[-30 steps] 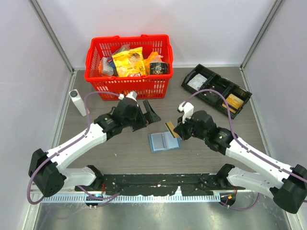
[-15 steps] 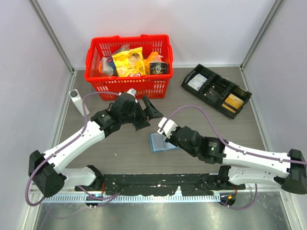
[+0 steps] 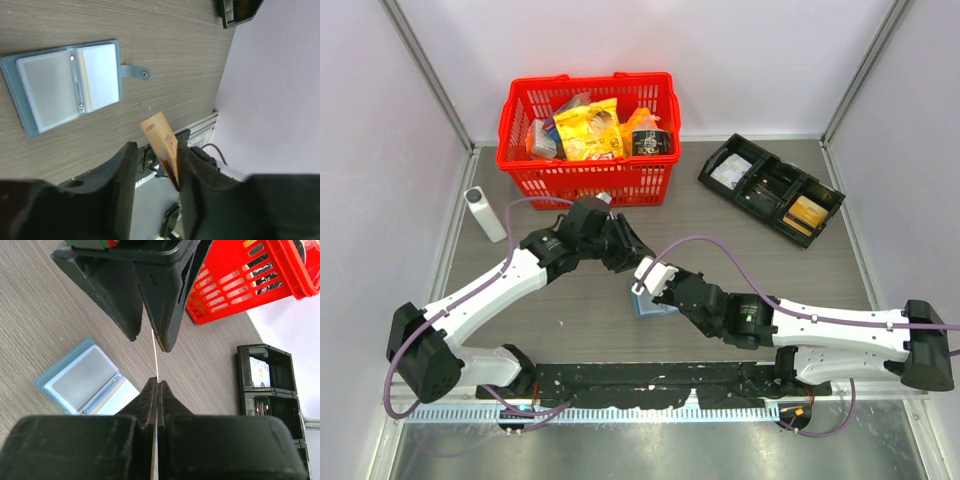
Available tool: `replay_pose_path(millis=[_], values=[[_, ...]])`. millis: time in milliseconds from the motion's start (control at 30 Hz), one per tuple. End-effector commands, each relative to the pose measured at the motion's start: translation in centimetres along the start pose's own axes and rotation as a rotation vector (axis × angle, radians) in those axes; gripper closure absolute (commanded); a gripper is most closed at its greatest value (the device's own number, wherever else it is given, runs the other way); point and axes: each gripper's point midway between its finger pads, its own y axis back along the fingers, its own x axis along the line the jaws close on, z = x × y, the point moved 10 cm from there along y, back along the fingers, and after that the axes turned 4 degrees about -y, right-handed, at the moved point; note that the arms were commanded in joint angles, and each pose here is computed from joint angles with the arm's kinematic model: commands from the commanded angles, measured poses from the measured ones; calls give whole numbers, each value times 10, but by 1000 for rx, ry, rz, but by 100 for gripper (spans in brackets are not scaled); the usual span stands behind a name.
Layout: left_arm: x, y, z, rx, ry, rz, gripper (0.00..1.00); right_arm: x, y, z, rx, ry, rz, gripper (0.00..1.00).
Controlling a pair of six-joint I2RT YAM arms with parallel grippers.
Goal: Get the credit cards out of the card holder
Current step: Remove the credit card from the card holder, then place the credit card in the storage box.
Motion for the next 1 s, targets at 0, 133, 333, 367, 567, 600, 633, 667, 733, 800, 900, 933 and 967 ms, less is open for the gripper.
replay_pose_path(millis=[0,133,333,367,567,600,633,667,733,800,900,933,967], values=[[-5,0,-1,15,-11,-64,72,-3,-2,15,-51,-8,-63,99],[-6,1,1,-13,-47,-87,100,0,-4,17,-57,-36,-61,97],[2,10,15,-116,-151,-103,100,-6,1,26,-100,-153,-102,13],[4,12,17,-132,-176,-108,100,-8,3,28,-106,-200,-120,13],[15,22,33,-249,-275,-155,100,-33,1,12,-43,-446,-436,13],[17,24,34,-271,-303,-166,100,-39,2,8,-22,-560,-559,8],[18,24,33,-286,-322,-184,100,-48,0,2,4,-575,-578,7],[17,27,34,-307,-346,-210,100,-45,-3,0,27,-562,-454,7],[18,31,33,-346,-394,-250,100,-52,-3,0,1,-615,-366,2],[18,34,32,-382,-429,-287,100,-56,0,2,-44,-667,-359,0],[16,43,32,-449,-466,-368,100,-64,6,11,-96,-769,-248,0],[15,45,31,-469,-474,-394,100,-66,8,16,-114,-835,-217,0],[15,46,30,-489,-478,-422,100,-67,6,18,-124,-880,-134,0]])
